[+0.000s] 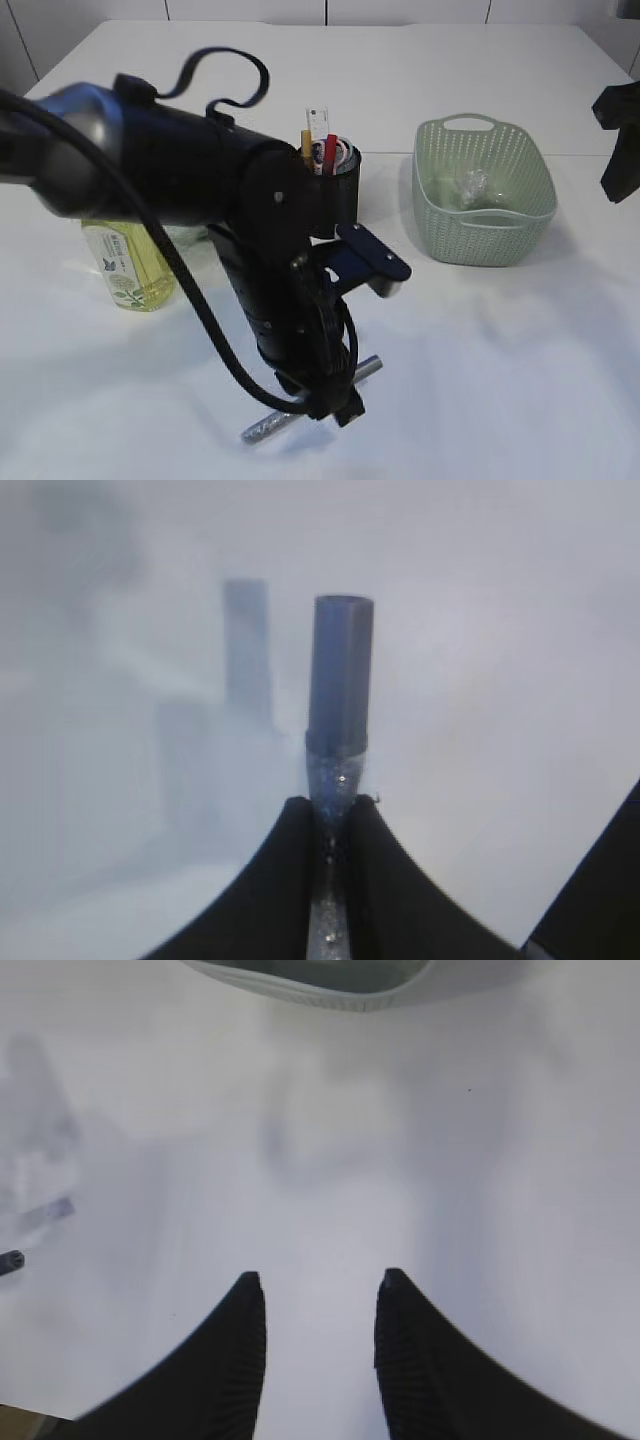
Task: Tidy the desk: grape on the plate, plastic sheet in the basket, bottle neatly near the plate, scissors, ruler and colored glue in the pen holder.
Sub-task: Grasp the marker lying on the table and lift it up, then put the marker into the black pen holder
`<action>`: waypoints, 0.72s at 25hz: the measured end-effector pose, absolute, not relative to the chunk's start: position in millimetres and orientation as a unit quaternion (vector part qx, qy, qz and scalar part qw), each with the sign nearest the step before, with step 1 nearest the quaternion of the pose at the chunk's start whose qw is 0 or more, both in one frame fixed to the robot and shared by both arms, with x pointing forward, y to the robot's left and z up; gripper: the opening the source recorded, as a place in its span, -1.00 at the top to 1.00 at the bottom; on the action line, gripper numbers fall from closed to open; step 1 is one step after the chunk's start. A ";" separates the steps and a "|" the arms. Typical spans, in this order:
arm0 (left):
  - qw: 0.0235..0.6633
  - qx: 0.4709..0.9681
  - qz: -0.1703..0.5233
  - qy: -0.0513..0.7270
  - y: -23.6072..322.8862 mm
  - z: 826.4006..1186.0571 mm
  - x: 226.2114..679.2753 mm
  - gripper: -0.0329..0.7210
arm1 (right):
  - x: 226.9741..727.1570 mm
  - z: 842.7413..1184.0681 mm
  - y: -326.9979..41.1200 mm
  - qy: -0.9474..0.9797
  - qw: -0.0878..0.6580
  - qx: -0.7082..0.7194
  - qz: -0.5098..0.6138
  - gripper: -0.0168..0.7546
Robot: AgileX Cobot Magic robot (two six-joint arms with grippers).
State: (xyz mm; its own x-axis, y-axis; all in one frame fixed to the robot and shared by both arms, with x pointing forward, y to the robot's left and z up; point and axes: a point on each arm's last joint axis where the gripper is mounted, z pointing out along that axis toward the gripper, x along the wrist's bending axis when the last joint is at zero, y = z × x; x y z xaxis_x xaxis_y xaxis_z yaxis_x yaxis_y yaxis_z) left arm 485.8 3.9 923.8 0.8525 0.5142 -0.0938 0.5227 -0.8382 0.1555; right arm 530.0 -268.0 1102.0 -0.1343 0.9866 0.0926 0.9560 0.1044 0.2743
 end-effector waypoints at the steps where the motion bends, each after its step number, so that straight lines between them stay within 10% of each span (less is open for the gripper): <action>1: 0.102 0.955 -0.022 0.277 5.2 931.7 487.7 0.79 | 530.0 1102.0 -268.0 0.741 0.057 0.655 0.135 0.17; 18: 0.344 0.857 0.101 0.370 33.4 974.5 504.0 0.79 | 530.0 1102.0 -268.0 0.741 0.057 0.655 0.135 0.17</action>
State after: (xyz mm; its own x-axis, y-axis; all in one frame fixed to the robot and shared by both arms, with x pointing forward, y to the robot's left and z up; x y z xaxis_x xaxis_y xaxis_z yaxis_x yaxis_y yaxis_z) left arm 504.0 33.4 974.5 0.7059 0.7036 -0.0814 0.5651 -0.4902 0.6636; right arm 530.0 -268.0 1102.0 -0.1343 0.9866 0.0926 0.9560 0.1044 0.2743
